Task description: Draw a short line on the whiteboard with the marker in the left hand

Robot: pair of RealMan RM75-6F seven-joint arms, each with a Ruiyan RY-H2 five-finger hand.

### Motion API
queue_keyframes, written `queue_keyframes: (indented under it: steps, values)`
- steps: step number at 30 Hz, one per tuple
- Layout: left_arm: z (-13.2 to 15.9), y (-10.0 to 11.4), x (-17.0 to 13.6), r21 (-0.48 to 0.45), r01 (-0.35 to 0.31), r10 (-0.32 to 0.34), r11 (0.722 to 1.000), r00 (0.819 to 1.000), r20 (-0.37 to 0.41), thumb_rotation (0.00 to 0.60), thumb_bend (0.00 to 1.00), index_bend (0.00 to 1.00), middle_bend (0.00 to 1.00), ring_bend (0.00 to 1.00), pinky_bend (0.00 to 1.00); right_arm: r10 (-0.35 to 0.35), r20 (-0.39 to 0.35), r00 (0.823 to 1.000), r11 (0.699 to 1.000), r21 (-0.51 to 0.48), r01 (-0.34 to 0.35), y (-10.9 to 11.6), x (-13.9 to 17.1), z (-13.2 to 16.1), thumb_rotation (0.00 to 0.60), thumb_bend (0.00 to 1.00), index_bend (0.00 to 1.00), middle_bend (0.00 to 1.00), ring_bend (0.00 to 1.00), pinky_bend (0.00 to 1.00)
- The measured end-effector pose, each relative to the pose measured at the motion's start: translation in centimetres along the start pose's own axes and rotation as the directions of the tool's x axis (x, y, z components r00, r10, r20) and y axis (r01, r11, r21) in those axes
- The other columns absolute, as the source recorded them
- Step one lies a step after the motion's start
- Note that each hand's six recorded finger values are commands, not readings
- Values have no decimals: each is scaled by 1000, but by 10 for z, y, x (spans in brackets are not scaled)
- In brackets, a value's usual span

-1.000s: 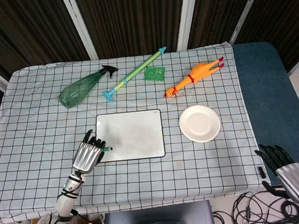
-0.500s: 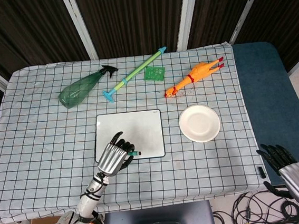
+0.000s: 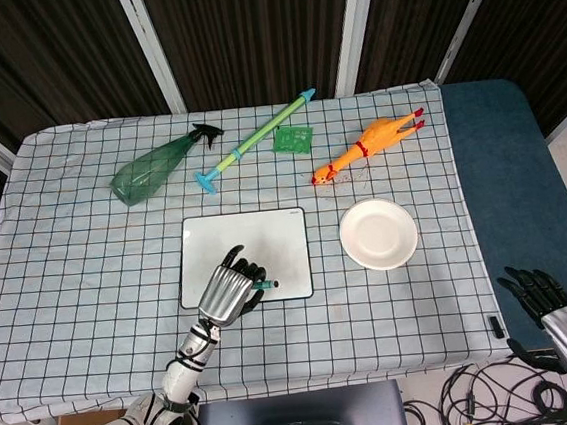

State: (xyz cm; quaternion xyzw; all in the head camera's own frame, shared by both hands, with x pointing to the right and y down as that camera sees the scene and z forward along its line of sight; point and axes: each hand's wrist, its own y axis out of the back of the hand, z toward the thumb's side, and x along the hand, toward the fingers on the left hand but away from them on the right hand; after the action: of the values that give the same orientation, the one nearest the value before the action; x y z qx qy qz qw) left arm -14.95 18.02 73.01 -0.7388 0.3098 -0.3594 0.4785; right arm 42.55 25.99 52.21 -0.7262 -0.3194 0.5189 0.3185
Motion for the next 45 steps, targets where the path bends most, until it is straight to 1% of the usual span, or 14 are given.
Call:
queue_keyframes:
  steps: [6,13,26,36,45]
  values:
    - [0,-2,1,-2,6,-6,1000,1000,1,600,512,772,798,476,222,3,5,1000,1000,-2,-3,0,1,-1,600,269,0,0,0,47]
    - [-10,-1,-6,3,-1,1,1000,1000,-2,600,512,772,798,480,222,1,8,1000,1000,-5,-1,1,1,-2,600,269,0,0,0,47]
    - [-23,-6,-15,-30,7,-8,1000,1000,-21,600,512,772,799,482,220,6,5,1000,1000,3,-6,-1,1,-1,600,269,0,0,0,47]
    - [-29,-15,-19,-4,23,-23,1000,999,-23,600,512,771,799,483,218,4,3,1000,1000,-1,-4,0,2,-1,600,269,0,0,0,47]
    - [-31,-18,-21,12,28,-28,1000,999,-23,600,512,771,799,483,218,5,2,1000,1000,2,-5,-1,2,0,600,269,0,0,0,47]
